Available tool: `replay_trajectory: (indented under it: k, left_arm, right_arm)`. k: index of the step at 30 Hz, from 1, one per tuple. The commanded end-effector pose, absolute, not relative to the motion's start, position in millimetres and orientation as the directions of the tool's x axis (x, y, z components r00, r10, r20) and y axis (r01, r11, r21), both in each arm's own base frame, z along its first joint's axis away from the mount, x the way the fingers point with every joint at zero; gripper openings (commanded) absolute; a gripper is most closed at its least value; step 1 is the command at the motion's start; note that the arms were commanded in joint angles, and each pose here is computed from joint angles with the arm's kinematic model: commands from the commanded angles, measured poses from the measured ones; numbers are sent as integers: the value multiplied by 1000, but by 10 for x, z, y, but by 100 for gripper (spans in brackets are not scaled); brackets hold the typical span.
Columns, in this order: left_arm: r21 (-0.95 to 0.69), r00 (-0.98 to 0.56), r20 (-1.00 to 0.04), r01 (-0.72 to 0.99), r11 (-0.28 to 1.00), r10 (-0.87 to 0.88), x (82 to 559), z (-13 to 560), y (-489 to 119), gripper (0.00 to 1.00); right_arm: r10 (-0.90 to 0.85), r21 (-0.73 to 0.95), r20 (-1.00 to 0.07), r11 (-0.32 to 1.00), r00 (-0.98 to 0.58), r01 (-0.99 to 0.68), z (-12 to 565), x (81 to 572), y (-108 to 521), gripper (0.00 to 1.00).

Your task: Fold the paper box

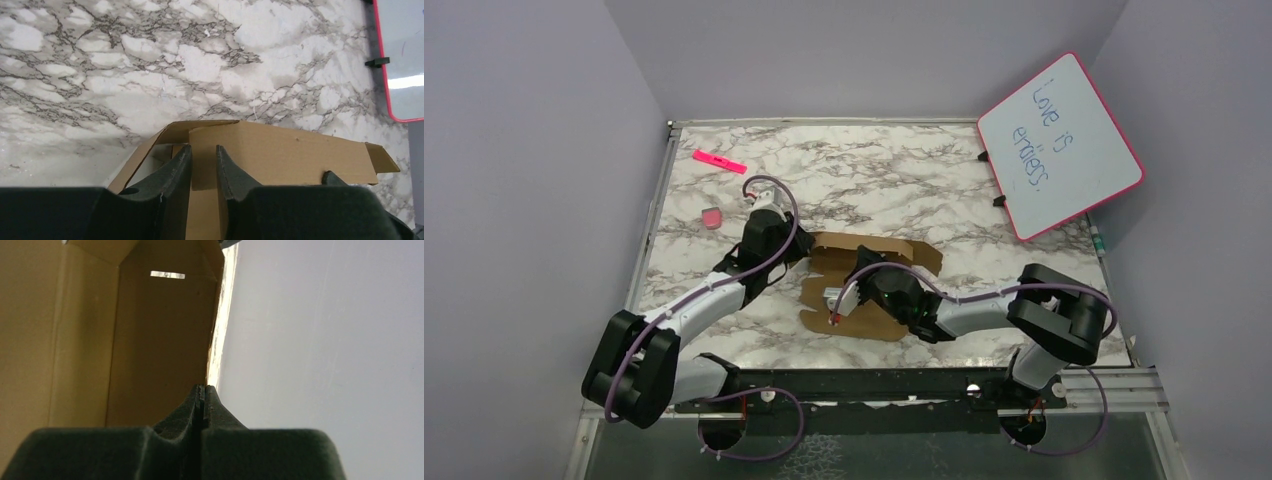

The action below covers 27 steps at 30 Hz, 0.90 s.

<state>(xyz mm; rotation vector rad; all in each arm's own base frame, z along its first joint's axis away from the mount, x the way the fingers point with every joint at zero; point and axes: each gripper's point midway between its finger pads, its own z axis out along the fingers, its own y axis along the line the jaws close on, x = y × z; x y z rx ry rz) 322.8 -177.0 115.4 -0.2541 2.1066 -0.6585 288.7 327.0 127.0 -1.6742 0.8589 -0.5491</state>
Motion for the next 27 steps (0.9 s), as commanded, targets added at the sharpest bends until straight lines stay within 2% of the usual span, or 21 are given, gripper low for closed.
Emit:
replay_trajectory:
  k: [1, 10, 19, 25, 27]
  left_arm:
    - [-577, -603, -681, 92, 811, -416, 3161, 1041, -1843, 25]
    - [-614, -627, -654, 113, 781, -423, 3040, 977, -1927, 24]
    - [-606, -631, -662, 132, 785, -405, 3066, 975, -1974, 25]
    - [-550, -608, -692, 93, 830, -390, 2994, 999, -1782, 30]
    - [-527, -588, -711, 82, 846, -386, 2987, 1088, -1702, 35]
  right_arm:
    - [-781, -980, -20, -108, 624, -165, 1320, 2857, 3252, 1]
    - [-756, -993, 45, -103, 654, -51, 1349, 2760, 3331, 1]
    - [-751, -992, 72, -124, 656, -34, 1291, 2744, 3370, 1]
    - [-754, -990, 86, -138, 651, -29, 1273, 2741, 3344, 1]
    - [-754, -990, 90, -141, 650, -27, 1266, 2739, 3341, 1]
